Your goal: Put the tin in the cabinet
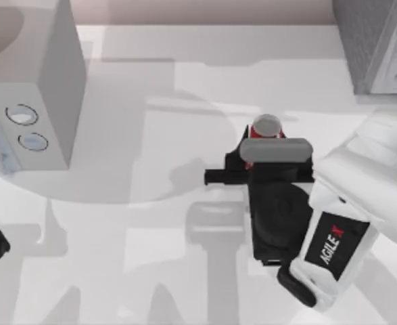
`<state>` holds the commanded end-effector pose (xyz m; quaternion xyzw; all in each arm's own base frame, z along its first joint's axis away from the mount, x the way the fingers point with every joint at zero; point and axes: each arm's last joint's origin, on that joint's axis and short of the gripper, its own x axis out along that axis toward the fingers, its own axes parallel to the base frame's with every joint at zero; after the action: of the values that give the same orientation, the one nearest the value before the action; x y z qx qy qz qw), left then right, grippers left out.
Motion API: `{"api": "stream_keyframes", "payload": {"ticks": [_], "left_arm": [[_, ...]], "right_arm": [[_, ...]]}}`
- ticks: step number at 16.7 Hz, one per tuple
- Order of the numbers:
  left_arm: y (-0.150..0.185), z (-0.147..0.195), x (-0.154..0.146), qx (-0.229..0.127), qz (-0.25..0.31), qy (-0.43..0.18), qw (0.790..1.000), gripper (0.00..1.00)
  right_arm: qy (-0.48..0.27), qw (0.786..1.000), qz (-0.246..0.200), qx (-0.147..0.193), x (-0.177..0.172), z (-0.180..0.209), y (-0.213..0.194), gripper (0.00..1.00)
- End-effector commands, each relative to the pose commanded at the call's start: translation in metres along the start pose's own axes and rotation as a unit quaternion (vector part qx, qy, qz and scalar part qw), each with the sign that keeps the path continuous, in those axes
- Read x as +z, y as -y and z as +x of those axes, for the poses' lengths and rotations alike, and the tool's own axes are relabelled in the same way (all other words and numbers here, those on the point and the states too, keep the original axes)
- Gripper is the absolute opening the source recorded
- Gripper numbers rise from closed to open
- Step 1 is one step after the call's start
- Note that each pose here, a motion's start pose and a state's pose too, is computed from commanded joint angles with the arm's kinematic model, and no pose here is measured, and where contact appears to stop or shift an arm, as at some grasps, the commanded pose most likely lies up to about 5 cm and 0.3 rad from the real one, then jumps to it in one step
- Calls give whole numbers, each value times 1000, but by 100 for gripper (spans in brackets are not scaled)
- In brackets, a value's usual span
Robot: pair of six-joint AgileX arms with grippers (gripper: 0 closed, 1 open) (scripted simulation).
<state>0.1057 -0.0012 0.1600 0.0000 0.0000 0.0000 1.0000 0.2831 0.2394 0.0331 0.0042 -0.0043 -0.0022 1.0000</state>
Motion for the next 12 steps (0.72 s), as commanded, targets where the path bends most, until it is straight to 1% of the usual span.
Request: {"api": "stream_keyframes", "payload": {"ticks": [5, 12], "left_arm": [[0, 0, 0, 0, 0, 0, 1000, 100], [0, 0, 0, 0, 0, 0, 1000, 100]], "right_arm": [[-4, 1000, -7, -2, 30, 3, -2, 0], [-3, 1000, -5, -4, 74, 4, -2, 0]]}}
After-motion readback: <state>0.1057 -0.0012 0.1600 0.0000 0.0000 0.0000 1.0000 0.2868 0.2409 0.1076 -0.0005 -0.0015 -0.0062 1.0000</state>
